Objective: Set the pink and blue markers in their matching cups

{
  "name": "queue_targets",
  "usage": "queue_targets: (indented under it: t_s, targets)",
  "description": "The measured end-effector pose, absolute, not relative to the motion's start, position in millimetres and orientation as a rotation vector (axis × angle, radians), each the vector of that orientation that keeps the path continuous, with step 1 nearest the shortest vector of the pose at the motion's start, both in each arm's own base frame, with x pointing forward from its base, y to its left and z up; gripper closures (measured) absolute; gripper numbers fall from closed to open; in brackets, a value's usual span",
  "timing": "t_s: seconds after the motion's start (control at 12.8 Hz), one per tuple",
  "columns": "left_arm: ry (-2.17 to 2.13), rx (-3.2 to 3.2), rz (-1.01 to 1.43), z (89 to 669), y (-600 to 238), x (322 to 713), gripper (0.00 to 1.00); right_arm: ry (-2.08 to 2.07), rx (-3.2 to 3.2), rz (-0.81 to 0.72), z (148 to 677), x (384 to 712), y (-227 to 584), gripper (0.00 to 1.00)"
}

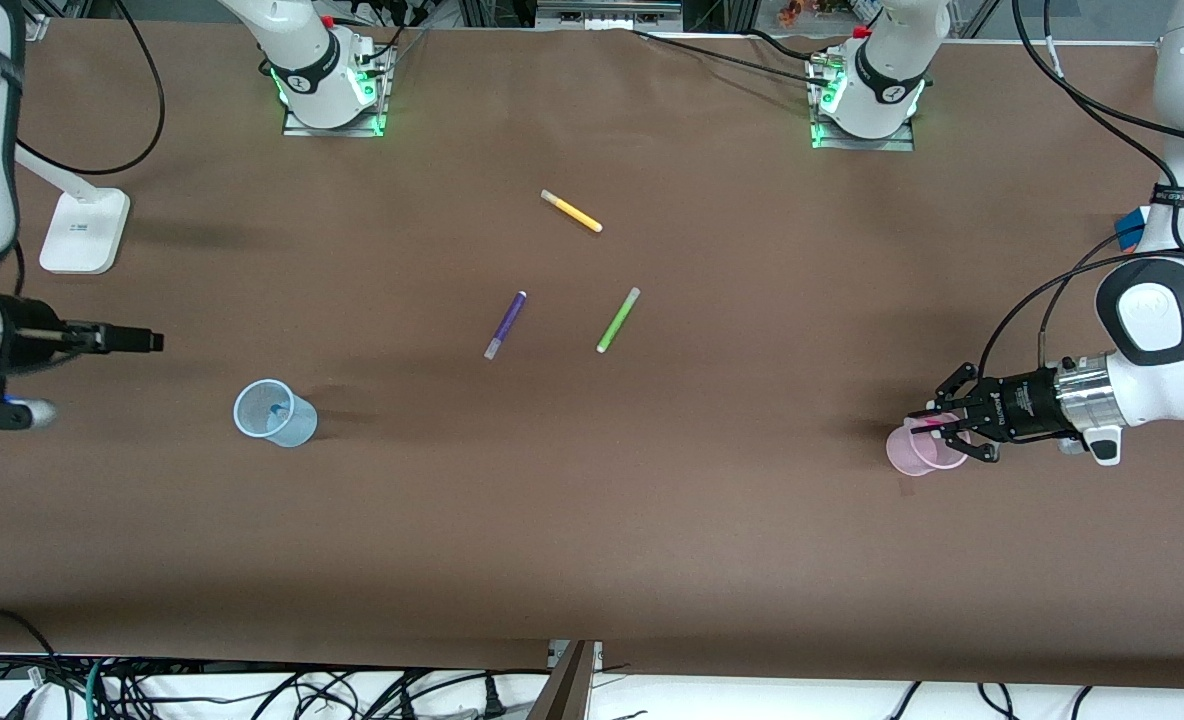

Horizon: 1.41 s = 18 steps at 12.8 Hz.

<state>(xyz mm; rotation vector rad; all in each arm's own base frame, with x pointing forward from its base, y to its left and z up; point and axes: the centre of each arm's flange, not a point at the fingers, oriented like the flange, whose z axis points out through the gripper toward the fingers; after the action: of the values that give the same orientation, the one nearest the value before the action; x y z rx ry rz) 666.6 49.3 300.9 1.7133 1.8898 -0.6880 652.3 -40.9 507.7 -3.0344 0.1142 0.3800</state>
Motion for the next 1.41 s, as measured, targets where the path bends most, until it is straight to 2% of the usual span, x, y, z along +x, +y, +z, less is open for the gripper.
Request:
queue_targets:
  t_s: [0.55,0.71,0.94,1.41]
  targets:
    - [1.879,1.711,-0.619,324,53,672,0.01,0.105,-3.073,0.217,601,570,-34,0.0]
    - [1.841,1.746,-0.548,358,47,676,0.0,0.109,-3.074,0.198,614,555,-36,0.0]
    - [1.718,1.975,-0.414,424,34,668,0.0,0.131,-3.085,0.221,614,551,-45,0.0]
    - [1.054,2.52,-0.232,538,29,637,0.0,0.14,-3.106,0.227,612,551,-49,0.0]
